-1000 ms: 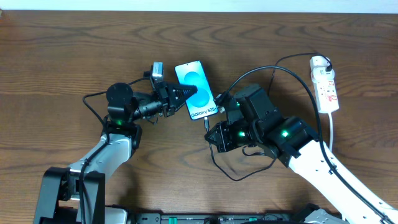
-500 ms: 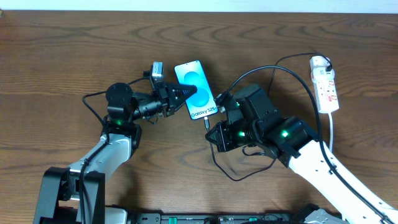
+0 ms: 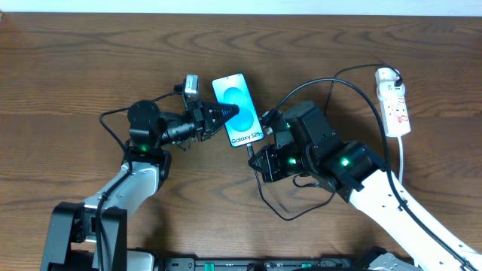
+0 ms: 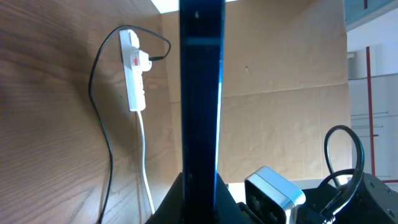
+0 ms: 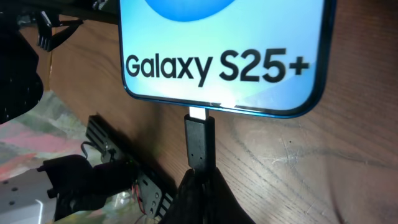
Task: Plug charger to phone and switch on socket
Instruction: 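Hold the phone with the left gripper and press the plug upward into the port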
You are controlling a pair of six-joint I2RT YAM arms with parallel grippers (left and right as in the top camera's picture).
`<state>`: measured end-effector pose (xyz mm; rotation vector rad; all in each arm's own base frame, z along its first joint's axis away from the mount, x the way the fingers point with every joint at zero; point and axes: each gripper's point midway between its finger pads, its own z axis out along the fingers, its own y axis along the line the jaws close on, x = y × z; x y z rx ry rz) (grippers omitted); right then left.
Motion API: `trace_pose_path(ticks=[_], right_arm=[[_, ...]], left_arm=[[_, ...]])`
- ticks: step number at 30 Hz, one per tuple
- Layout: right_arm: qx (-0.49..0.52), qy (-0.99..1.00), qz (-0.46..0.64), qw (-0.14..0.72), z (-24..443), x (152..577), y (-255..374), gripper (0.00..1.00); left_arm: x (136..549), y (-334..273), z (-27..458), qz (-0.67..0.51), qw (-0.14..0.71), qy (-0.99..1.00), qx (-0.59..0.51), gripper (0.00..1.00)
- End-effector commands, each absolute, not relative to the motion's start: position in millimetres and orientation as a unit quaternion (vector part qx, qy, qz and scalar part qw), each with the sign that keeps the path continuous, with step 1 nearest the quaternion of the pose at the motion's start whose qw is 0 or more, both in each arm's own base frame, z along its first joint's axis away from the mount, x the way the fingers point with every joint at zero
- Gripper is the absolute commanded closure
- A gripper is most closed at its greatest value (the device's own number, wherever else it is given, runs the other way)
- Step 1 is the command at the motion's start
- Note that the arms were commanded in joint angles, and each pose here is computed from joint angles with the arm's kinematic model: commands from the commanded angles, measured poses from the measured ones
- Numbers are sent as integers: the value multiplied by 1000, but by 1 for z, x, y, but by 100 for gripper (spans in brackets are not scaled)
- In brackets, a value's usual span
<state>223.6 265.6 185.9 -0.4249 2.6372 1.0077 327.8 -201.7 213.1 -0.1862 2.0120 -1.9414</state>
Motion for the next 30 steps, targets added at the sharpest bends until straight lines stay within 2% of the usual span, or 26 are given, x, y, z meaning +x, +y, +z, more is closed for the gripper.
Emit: trace_pose_path(ticks=[1,30], right_arm=[[-148,916,332,169,185,234,262,99],[-150,897,343,234,204,258,272,99]], left_arm=[[317,-207,229,-691,170,703,-7,92],[316,-207,234,-693,180,698,5,93]])
